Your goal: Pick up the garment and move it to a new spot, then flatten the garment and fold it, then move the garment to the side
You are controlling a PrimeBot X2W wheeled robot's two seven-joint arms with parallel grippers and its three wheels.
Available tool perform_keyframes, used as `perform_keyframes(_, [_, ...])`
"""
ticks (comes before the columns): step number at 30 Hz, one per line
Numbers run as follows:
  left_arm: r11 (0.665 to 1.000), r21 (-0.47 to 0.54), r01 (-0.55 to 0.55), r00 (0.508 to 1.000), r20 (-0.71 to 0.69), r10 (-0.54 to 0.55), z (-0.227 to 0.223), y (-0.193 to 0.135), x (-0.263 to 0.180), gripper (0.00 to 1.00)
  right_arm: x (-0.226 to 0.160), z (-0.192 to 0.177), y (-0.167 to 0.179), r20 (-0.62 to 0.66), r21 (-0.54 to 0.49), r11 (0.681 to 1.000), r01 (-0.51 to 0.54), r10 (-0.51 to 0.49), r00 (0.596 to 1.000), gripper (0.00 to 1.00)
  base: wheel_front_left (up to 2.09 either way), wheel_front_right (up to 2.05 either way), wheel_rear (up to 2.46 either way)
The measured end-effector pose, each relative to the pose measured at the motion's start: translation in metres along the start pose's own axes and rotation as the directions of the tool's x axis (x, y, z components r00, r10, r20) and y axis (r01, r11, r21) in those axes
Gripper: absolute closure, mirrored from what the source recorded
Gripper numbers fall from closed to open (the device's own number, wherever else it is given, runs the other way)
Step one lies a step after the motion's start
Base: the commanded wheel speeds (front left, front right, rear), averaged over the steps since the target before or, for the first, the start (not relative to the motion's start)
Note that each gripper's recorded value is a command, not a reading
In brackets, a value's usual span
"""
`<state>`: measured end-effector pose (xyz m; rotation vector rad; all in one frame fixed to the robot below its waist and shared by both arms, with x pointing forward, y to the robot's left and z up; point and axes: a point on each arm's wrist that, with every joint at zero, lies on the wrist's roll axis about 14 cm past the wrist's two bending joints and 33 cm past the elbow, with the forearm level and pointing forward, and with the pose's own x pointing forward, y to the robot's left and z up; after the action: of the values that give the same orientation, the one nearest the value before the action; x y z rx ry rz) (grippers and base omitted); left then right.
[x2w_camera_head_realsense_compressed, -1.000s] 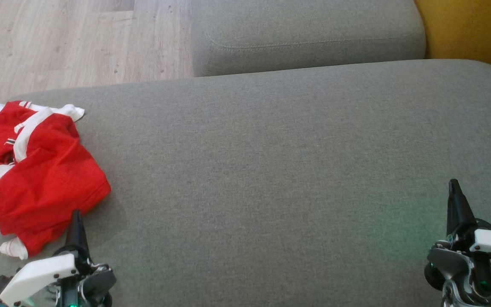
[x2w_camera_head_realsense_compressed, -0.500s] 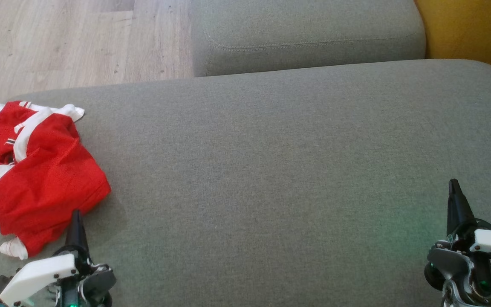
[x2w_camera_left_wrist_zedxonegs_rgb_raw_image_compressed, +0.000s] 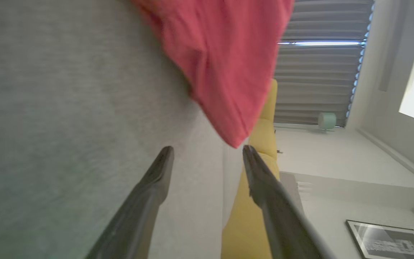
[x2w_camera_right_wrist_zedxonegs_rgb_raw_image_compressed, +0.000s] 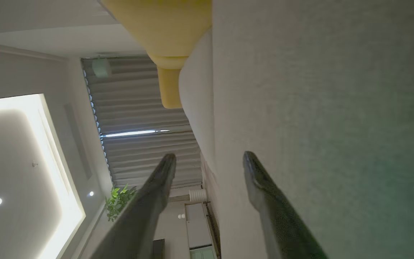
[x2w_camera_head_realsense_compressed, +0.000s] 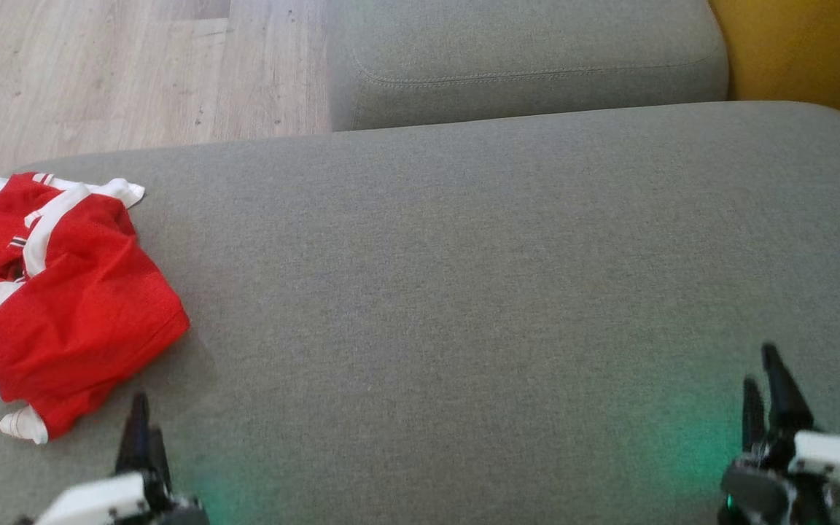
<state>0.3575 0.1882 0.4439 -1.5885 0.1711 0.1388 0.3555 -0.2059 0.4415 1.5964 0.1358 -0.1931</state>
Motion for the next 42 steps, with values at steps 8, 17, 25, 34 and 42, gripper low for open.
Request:
perform_keyframes(8, [1.0,0.005,-0.03,1.0,-0.001,0.03,-0.005,0.011,-0.006,0.0,-0.006,-0.005,-0.015,-0.007,-0.014,0.999,0.044,-0.044,0.999,0.0,0.0,0.0,0.0])
perform_keyframes(17, [0.995,0.101,-0.012,1.0,0.01,0.011,-0.004,0.004,-0.004,0.0,-0.005,-0.009,-0.01,-0.008,-0.116,0.993,0.031,-0.033,0.999,0.0,0.0,0.0,0.0])
perform_keyframes(25, [0.976,0.218,0.016,1.0,0.006,-0.018,-0.007,-0.007,-0.003,0.0,-0.004,-0.012,-0.005,-0.011,-0.253,0.967,0.015,-0.018,1.0,0.0,0.0,0.0,0.0])
perform_keyframes(34, [0.928,0.372,0.031,0.999,-0.016,-0.028,-0.018,-0.016,-0.001,0.0,-0.002,-0.016,0.004,-0.02,-0.405,0.914,-0.015,0.007,1.0,0.0,0.0,0.0,0.0])
perform_keyframes(42, [0.865,0.498,0.054,0.998,-0.037,-0.041,-0.029,-0.022,-0.001,0.0,-0.003,-0.02,0.014,-0.025,-0.505,0.862,-0.05,0.043,0.999,0.0,0.0,0.0,0.0])
